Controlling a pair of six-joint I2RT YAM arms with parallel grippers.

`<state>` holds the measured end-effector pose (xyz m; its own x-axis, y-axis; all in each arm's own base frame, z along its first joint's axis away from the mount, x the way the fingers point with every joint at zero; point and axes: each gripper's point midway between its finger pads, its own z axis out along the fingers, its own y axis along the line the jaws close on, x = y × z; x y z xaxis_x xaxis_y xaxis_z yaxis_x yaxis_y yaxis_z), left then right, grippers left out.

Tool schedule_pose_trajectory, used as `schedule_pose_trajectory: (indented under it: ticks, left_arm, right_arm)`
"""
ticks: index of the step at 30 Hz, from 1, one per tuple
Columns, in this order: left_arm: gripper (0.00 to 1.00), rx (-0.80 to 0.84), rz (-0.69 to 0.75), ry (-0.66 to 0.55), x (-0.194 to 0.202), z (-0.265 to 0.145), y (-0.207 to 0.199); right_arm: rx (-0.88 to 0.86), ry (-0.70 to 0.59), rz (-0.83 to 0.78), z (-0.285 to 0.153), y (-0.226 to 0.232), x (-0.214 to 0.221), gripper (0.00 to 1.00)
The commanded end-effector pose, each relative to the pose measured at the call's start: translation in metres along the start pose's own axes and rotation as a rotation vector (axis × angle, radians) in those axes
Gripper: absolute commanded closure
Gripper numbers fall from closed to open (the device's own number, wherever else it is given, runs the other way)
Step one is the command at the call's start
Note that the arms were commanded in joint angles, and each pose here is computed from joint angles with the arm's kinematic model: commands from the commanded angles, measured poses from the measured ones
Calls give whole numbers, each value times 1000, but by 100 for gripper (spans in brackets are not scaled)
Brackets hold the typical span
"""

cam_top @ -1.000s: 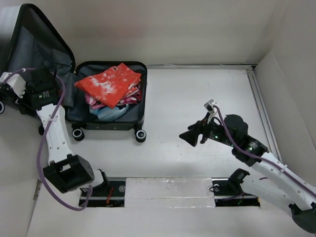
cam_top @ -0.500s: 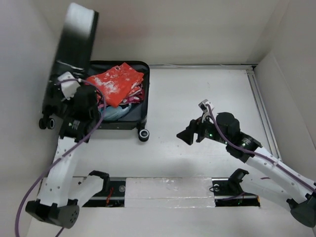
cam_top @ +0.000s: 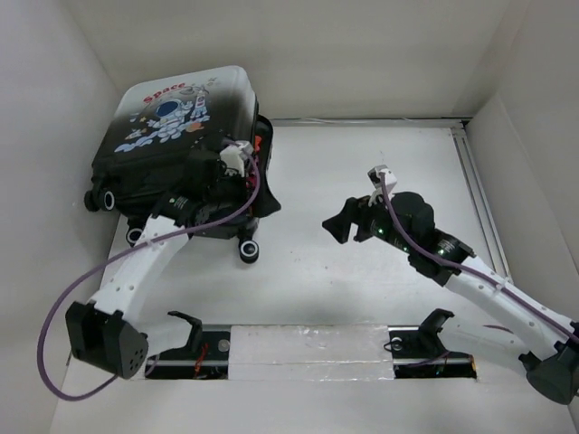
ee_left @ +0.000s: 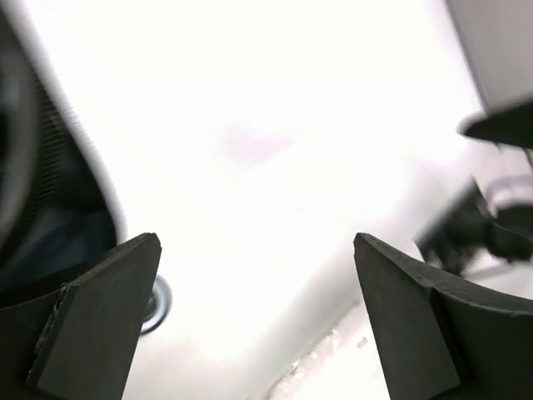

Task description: Pack the luggage

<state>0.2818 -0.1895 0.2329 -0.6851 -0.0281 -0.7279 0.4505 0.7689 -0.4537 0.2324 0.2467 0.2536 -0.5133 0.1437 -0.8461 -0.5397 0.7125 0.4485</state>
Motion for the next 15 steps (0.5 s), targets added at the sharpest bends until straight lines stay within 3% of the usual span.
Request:
schedule_pose_trajectory:
  ticks: [1,2,5,6,8,11,13,14,15]
  left_arm:
    - [0,346,162,45,-12,4,-70]
    - [0,371,197,47,-16,8,-88]
    - [0,542,308,198,19,28,-156]
    - [0,598,395,201,19,32,-189]
    - [0,604,442,177,11,32,-208]
    - [0,602,442,7,-40,21,-215]
    - [0,429,369,-177,-97,12,-180]
    - [0,326,289,-311,-131,2,-160]
    - [0,251,225,-381,-154,0,-139]
  right_arm:
    - [31,-99,12,6,5,-36,19]
    - [33,-115,12,5,7,-43,19]
    - [95,-137,15,3,-3,-49,20]
    - [106,-154,15,2,-3,-54,20]
    - [133,-165,17,-4,-8,-56,24]
    - [162,-188,27,-11,-13,-59,34]
    - [187,-201,29,-13,-20,-56,41]
    - [200,-197,29,-12,-23,-53,59]
    - [201,-197,29,-12,-23,-53,68]
